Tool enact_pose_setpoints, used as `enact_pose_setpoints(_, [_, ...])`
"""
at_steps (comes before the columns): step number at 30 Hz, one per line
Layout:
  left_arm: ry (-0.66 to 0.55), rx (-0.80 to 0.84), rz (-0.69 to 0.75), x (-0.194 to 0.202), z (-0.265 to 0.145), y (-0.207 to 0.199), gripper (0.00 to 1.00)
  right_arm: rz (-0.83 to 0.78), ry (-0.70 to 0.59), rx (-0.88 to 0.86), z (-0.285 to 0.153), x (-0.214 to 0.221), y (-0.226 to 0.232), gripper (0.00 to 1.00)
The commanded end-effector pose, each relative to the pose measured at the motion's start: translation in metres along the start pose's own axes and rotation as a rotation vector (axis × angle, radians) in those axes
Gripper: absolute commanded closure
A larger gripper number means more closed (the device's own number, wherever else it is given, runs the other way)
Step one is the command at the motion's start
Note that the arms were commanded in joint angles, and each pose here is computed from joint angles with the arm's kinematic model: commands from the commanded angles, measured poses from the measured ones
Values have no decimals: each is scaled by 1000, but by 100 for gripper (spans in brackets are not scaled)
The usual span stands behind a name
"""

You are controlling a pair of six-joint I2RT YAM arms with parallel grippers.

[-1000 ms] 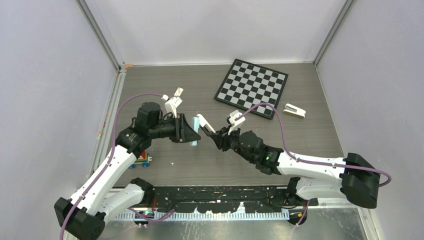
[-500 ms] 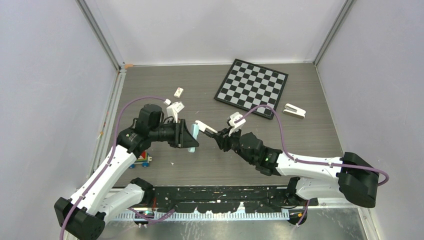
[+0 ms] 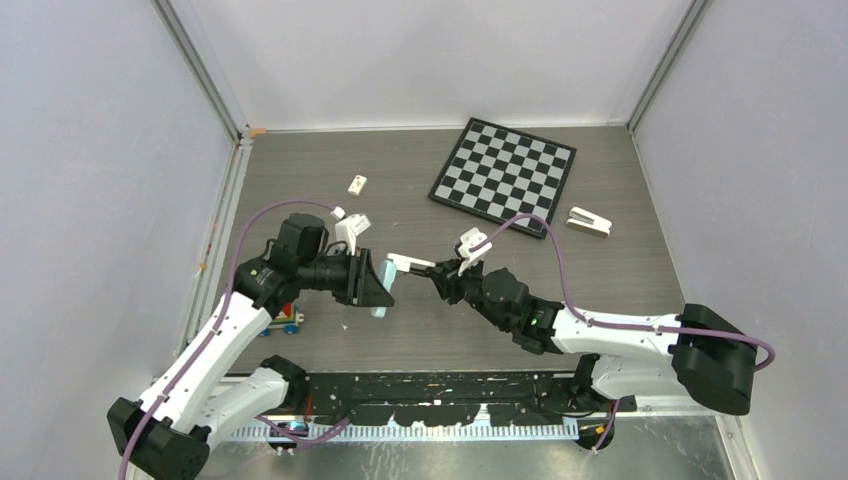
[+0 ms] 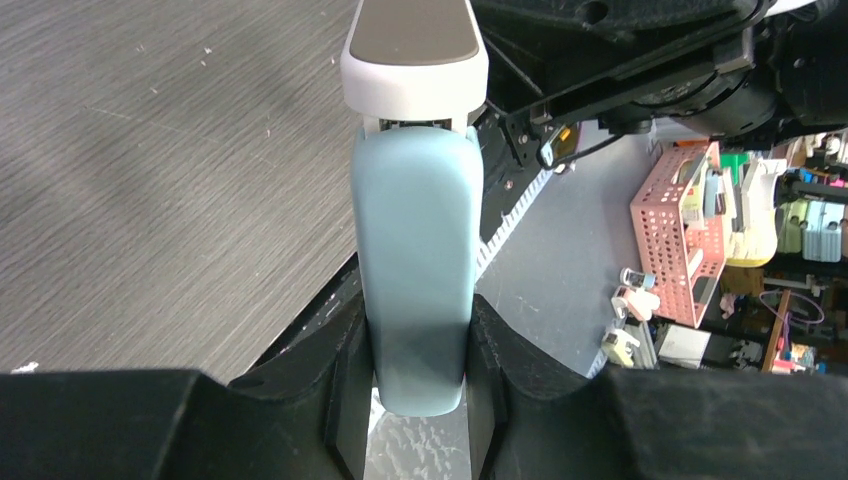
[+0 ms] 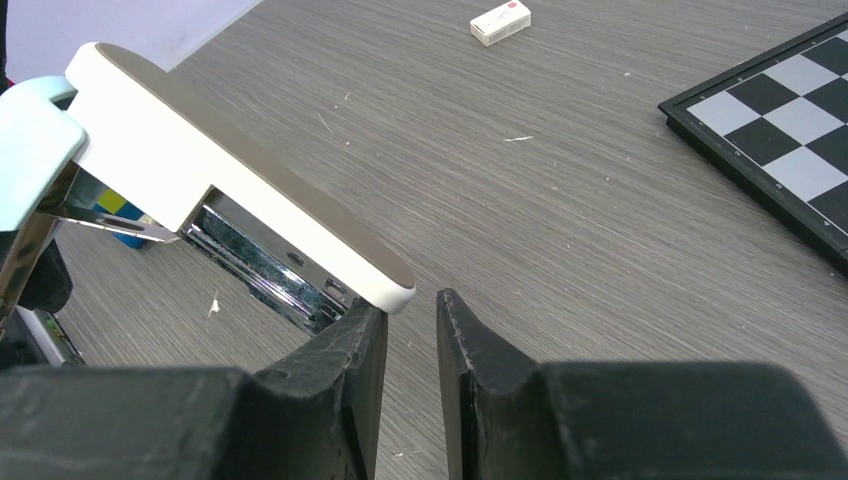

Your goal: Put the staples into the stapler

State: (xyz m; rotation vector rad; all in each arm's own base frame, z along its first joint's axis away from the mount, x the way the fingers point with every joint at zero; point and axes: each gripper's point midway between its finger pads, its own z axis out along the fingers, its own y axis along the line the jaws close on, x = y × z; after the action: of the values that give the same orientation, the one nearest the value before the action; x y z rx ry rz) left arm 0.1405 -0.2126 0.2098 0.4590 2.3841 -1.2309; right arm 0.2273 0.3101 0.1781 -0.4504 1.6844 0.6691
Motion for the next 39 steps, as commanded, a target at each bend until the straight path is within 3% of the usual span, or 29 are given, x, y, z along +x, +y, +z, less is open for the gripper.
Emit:
enact_pose_setpoints(1, [106, 64, 17, 22, -5, -9, 100, 10, -146, -2, 1, -39, 1, 71])
enact_pose_setpoints(28, [188, 85, 19, 23, -2, -11, 100, -295, -171, 32, -14, -41, -22, 71])
enact_pose_setpoints(39, [199, 78, 27, 19, -1, -10, 100, -369, -77, -42, -9, -23, -14, 71])
